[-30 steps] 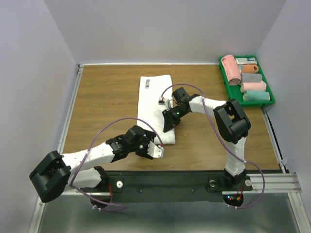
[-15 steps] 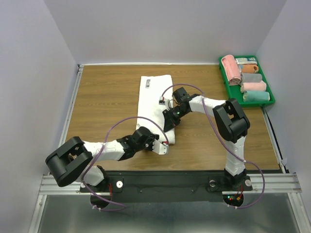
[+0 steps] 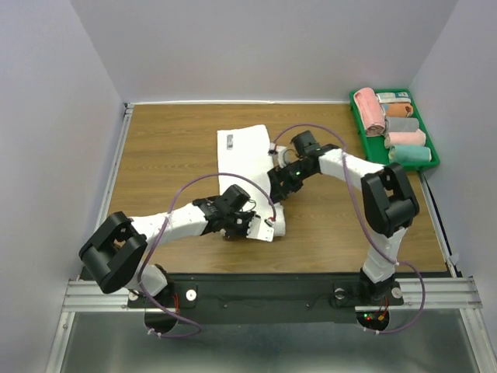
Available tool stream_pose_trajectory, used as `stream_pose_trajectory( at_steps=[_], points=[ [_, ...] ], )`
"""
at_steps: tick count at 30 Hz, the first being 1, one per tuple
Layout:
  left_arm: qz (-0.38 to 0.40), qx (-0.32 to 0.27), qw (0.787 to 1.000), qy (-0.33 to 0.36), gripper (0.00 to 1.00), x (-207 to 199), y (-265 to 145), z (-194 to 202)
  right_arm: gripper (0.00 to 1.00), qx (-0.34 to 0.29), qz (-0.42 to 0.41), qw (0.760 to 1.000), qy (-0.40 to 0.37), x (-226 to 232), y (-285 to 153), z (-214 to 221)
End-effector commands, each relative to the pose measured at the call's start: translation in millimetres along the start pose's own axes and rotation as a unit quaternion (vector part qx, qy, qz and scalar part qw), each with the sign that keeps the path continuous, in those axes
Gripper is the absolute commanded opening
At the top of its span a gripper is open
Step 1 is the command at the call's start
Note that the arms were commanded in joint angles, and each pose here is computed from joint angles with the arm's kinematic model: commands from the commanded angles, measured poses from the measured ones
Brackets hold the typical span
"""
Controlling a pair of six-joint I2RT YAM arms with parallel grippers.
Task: Roll the towels
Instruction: Roll the towel
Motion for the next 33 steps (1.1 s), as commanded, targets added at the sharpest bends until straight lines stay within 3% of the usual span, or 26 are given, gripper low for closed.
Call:
stream_pose_trajectory(
  at_steps=[1,10,14,18,19,24,33],
  points=[
    [0.17,0.001,0.982,-0.079,0.18,-38.6,-4.1,8.0,0.92,-0.068,0.099,0.993,0.011,-25.1,-71.2,-4.4],
    [0.276,0.001,0.936,-0.217,0.13,-12.5,4.2,26.0,1.0,-0.13,0.129,0.98,-0.073,29.5,-131.4,0.8],
    [0.312,-0.006,0.91,-0.273,0.11,-2.2,9.5,34.9,0.99,-0.138,0.124,0.977,-0.109,57.2,-148.1,13.9],
    [0.335,0.01,0.887,-0.316,0.11,8.4,20.0,45.0,0.94,-0.134,0.131,0.972,-0.138,74.0,-155.3,26.5],
    [0.351,0.029,0.873,-0.337,0.11,4.7,28.0,51.9,0.92,-0.134,0.136,0.969,-0.158,79.2,-157.1,29.0],
    [0.367,0.052,0.84,-0.395,0.11,13.9,48.8,69.1,0.86,-0.091,0.141,0.963,-0.212,92.0,-135.0,41.3],
    [0.381,0.062,0.822,-0.42,0.11,28.7,60.8,79.7,0.84,-0.029,0.165,0.938,-0.303,103.9,-67.8,19.5]
  ],
)
Point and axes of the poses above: each gripper's point midway between its finger pads, its own y axis out along the fingers, its own x axis along the line the jaws close on, z = x × y, the point moved 9 cm from there along -y, back along the fingers, and after that the axes turned 6 degrees about -y, right-handed, at the moved point
